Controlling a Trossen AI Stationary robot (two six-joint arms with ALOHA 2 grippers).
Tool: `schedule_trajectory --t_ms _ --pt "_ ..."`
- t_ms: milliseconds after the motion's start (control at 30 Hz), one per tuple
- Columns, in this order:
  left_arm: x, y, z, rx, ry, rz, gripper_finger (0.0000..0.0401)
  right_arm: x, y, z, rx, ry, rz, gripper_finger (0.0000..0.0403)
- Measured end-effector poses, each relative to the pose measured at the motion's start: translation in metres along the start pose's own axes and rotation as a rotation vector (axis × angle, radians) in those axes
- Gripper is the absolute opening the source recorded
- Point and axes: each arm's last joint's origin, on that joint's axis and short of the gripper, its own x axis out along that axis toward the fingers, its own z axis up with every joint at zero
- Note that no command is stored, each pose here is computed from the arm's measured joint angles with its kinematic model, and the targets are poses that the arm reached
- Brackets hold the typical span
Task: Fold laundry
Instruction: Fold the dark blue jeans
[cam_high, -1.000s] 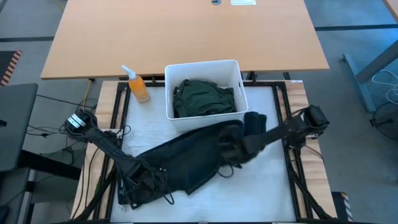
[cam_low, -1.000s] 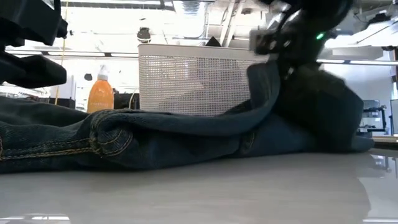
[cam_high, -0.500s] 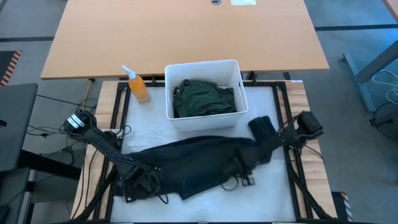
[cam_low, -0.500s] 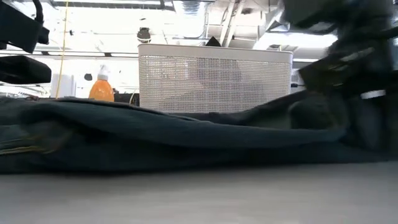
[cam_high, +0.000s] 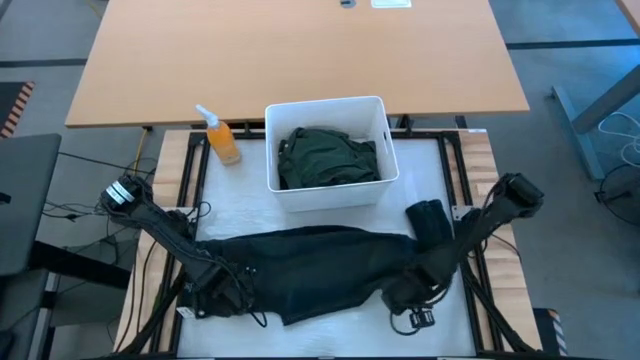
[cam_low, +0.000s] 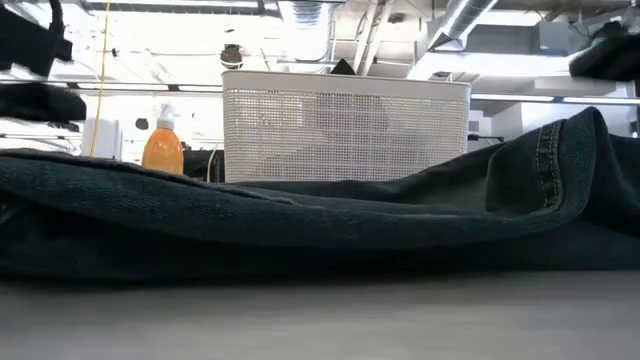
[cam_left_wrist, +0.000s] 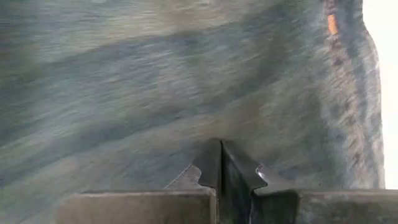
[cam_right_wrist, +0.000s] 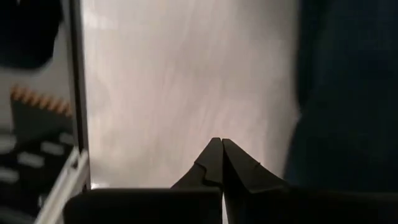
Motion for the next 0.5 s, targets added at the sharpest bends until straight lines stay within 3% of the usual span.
schedule_trajectory --t_ms 67,267,400,500 --pt "-0.014 0.002 0.001 -0.004 -0.088 -0.001 0.0000 -0.012 0.000 -0.002 0.023 -0.078 -0.014 0.0017" --pt "-0.057 -0.005 0.016 -0.070 -0.531 -0.096 0.0000 -0.026 0.008 0.010 -0.004 -0.310 0.031 0.0031" --pt "-0.058 -0.033 0.033 0.114 -0.751 -0.138 0.0012 -0.013 0.016 0.021 -0.079 -0.377 0.001 0.0028" --pt "-0.043 -0.051 0.047 0.251 -0.832 -0.087 0.0035 -0.002 0.024 0.028 -0.191 -0.415 -0.011 0.0030"
